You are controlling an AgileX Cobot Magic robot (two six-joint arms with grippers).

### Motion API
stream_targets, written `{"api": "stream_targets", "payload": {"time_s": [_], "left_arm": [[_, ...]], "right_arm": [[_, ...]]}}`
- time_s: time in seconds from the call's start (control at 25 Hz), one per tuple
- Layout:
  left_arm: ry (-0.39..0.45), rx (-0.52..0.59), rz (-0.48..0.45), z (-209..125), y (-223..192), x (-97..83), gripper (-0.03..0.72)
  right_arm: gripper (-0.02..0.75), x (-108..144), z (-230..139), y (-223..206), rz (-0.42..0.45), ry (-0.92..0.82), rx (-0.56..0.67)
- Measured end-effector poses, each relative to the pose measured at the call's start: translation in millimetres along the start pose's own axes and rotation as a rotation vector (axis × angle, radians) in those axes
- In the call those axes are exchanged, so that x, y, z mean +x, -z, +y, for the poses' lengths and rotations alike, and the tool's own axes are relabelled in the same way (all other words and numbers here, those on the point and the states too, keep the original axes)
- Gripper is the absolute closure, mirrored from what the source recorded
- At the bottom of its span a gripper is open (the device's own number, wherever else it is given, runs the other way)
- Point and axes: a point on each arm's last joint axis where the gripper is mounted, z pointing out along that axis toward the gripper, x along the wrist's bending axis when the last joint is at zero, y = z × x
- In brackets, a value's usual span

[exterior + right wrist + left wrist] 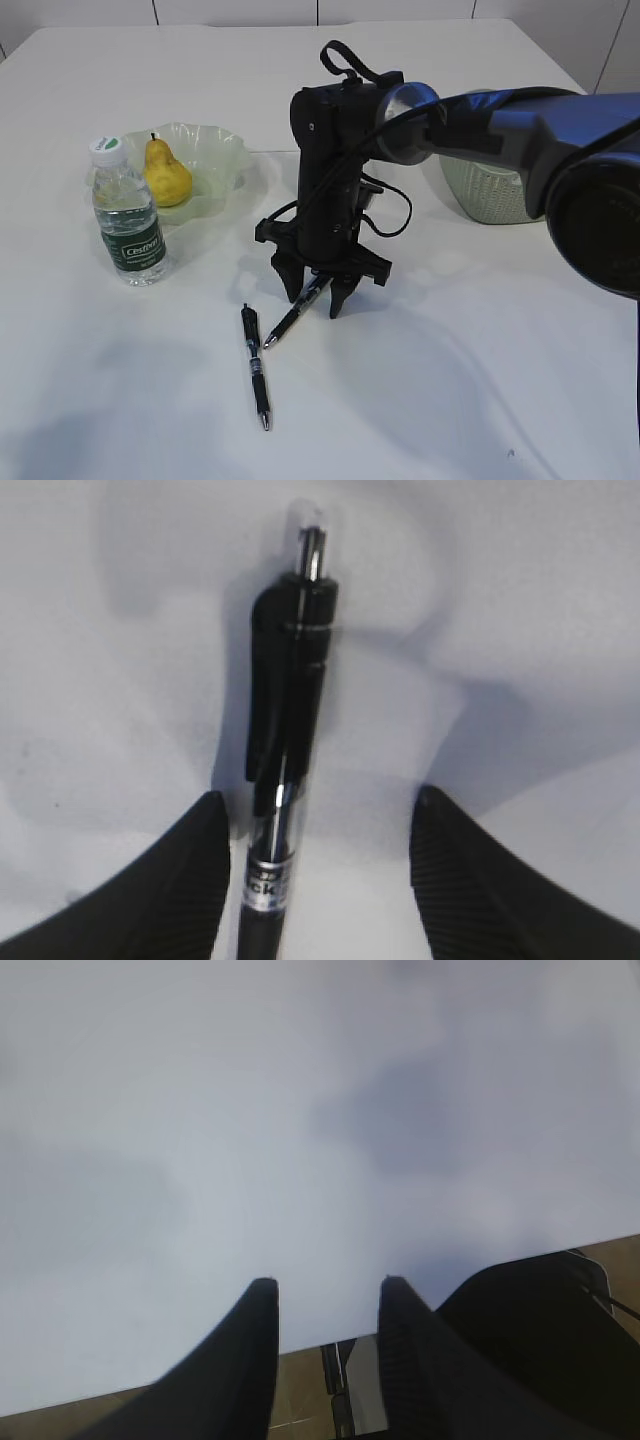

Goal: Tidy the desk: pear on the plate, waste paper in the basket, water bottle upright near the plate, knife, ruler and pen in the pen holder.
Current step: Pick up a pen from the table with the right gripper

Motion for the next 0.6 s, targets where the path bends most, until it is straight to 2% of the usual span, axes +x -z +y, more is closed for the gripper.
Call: {"api": "stream_targets", "payload": {"time_s": [0.28,0.36,0.44,0.6], "left_arm": [[0.000,0.000,0.000,0.0,0.0,0.0,0.449],[0.000,0.000,0.000,0.0,0.0,0.0,0.449],[0.000,0.000,0.000,0.0,0.0,0.0,0.449],[0.000,0.004,-0.001,-0.4,0.0,0.0,0.449]], "right_arm": [[0.281,0.0,0.0,0.0,0.000,-0.002,0.000],[0.307,0.0,0.0,0.0,0.000,-0.002,0.000],[0.361,0.0,0.0,0.0,0.000,-0.002,0.000],[0.523,-0.3,0.3,-0.8,-0.003,-0.001,-0.002]]}}
